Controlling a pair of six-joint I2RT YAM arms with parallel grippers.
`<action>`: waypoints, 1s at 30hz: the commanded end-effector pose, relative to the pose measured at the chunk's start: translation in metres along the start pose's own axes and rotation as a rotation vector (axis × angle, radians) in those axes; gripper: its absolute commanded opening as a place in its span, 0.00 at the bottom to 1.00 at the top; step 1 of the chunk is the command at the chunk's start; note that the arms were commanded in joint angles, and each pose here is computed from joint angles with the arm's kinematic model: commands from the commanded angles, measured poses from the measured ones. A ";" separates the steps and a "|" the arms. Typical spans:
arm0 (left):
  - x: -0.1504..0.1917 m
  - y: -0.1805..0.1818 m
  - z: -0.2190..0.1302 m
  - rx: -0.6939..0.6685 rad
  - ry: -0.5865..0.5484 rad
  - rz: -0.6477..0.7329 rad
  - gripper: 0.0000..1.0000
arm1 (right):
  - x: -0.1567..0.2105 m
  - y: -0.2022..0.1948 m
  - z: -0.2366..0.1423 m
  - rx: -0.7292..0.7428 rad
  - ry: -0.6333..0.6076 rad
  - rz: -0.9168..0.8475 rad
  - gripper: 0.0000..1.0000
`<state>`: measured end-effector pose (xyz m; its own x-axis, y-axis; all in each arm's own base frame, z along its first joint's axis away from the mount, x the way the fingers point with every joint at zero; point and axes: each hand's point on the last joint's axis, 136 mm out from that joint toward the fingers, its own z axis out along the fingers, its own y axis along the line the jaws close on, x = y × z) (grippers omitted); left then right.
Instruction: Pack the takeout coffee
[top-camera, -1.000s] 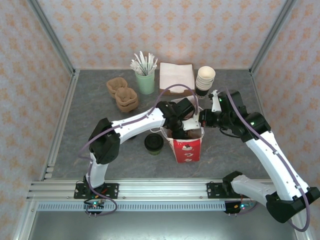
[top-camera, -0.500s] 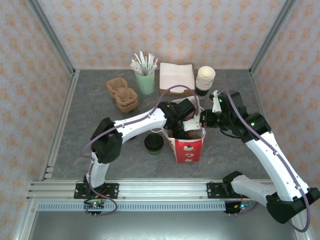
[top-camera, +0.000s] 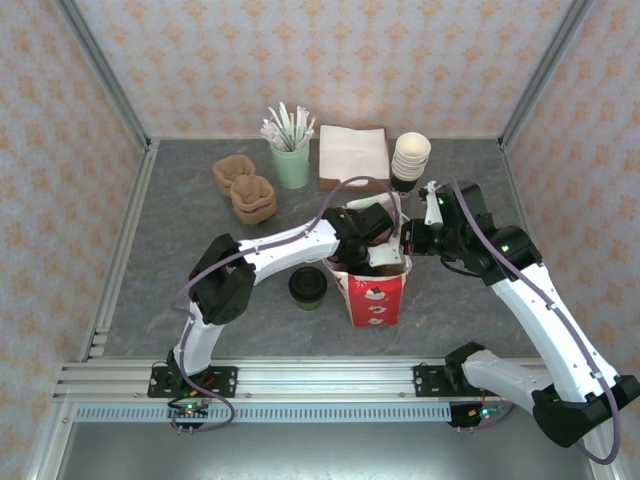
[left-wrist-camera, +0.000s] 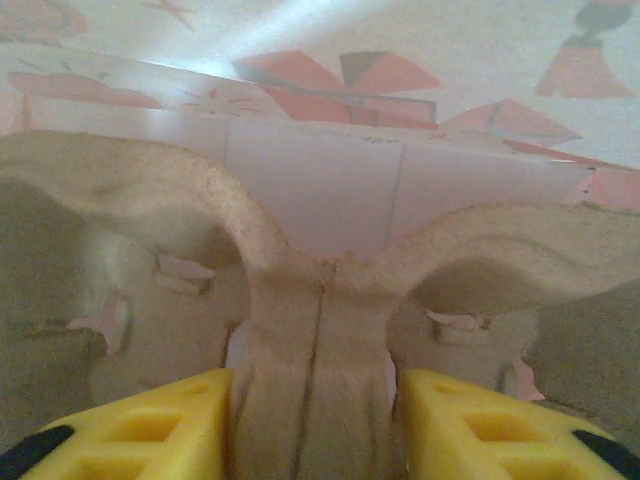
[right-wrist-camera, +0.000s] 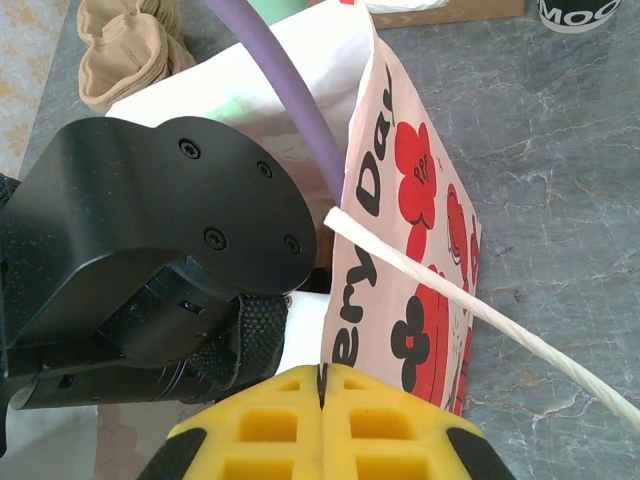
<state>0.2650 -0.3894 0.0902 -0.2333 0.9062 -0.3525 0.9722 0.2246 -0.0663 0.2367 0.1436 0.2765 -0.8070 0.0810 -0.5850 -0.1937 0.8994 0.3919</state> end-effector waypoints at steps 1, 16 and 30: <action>-0.010 -0.002 -0.001 -0.009 -0.029 0.020 0.52 | 0.006 -0.008 0.000 0.040 0.008 -0.027 0.00; -0.041 -0.001 -0.077 -0.082 -0.181 0.014 0.86 | 0.008 -0.019 -0.001 0.090 -0.015 -0.021 0.00; -0.048 0.003 -0.131 -0.178 -0.236 0.018 0.86 | 0.003 -0.034 -0.011 0.173 -0.069 -0.004 0.00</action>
<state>0.2764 -0.3894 0.1790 -0.2183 0.8504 -0.4787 0.9626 0.2682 0.0375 0.2398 0.1214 0.2774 -0.7576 0.1001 -0.6450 -0.1412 0.9396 0.3117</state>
